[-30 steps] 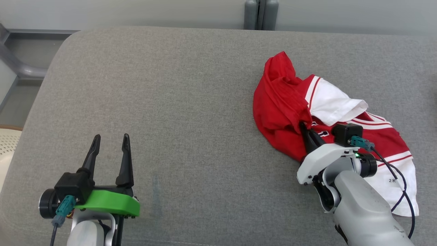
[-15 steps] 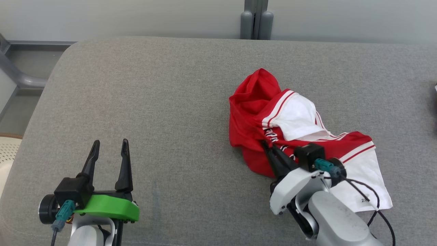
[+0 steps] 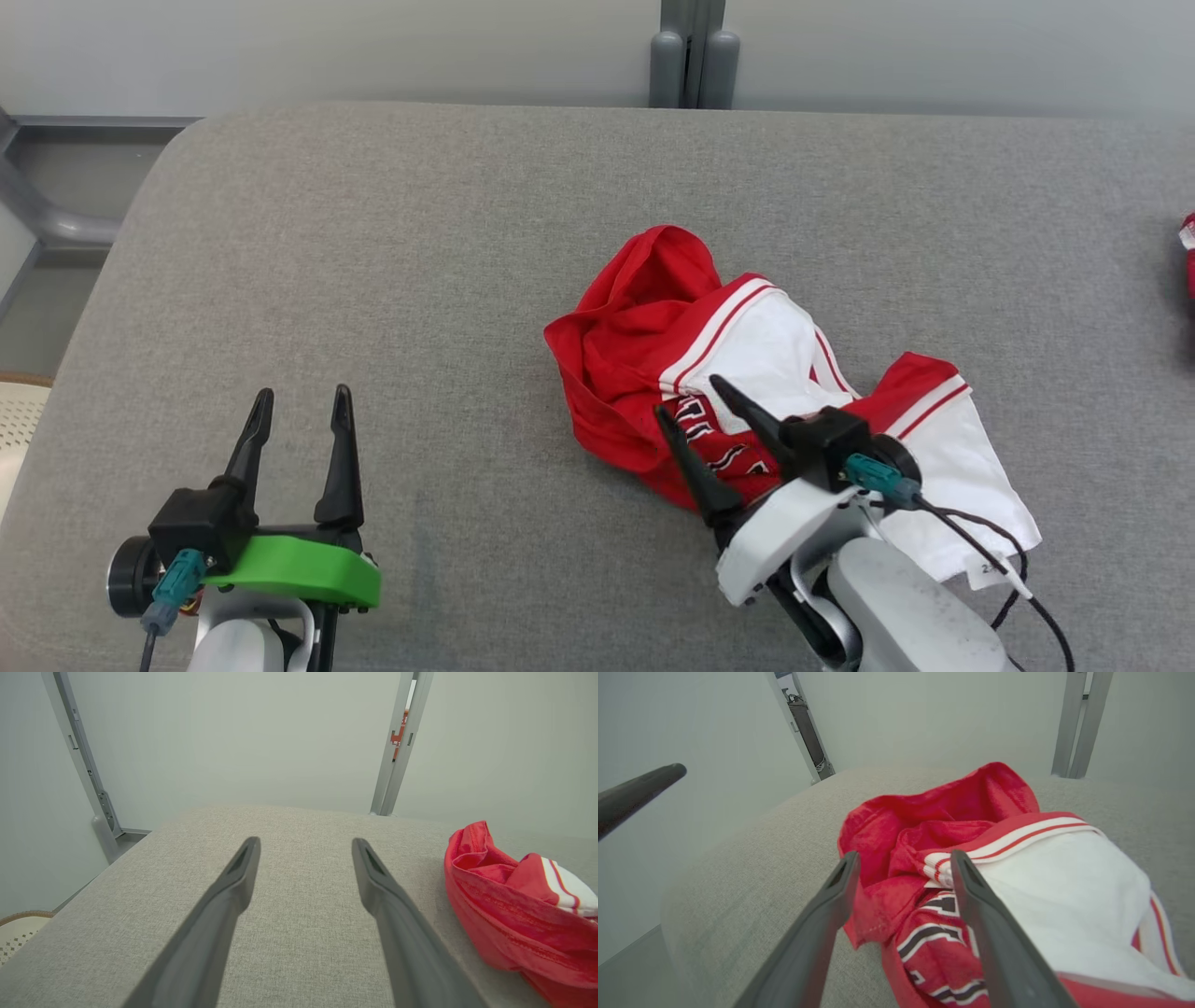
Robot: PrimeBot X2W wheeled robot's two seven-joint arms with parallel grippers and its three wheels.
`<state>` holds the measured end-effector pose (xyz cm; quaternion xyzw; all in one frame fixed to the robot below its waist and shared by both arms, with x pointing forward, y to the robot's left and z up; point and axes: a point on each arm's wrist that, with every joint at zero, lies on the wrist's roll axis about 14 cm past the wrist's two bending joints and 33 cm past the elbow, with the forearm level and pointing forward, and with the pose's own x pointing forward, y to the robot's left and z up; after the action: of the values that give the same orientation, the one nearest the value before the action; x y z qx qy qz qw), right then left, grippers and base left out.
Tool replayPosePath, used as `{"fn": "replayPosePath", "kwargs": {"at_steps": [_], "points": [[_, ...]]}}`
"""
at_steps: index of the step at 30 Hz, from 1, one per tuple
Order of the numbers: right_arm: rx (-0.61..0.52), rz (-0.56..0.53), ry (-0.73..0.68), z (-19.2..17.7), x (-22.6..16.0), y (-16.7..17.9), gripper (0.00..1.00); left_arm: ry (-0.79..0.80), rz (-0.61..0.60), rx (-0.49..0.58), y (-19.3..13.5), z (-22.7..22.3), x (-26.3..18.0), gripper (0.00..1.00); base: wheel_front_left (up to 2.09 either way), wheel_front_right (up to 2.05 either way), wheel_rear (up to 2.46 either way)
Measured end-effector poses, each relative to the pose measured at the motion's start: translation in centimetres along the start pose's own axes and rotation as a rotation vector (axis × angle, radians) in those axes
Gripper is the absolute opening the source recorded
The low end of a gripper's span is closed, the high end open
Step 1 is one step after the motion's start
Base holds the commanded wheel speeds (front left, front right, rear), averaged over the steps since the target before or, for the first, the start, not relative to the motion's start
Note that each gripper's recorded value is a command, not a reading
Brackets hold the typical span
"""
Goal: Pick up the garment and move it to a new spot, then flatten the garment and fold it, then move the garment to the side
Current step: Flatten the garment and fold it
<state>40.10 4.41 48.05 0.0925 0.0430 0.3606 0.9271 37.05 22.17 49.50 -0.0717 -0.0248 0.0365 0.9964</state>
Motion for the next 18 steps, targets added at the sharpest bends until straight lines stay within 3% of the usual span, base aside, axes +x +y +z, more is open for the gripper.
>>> {"fn": "replayPosePath", "kwargs": {"at_steps": [12, 18], "points": [[-0.074, -0.335, -0.099, 3.3, -7.0, -10.9, 1.00, -0.002, -0.064, -0.008, -2.2, -0.1, 0.9, 1.00, 0.00, 0.00, 0.00], [-0.120, -0.384, -0.104, 4.2, -8.0, -13.0, 1.00, 0.005, -0.083, -0.007, -2.8, -0.4, 1.2, 1.00, 0.00, 0.00, 0.00]]}}
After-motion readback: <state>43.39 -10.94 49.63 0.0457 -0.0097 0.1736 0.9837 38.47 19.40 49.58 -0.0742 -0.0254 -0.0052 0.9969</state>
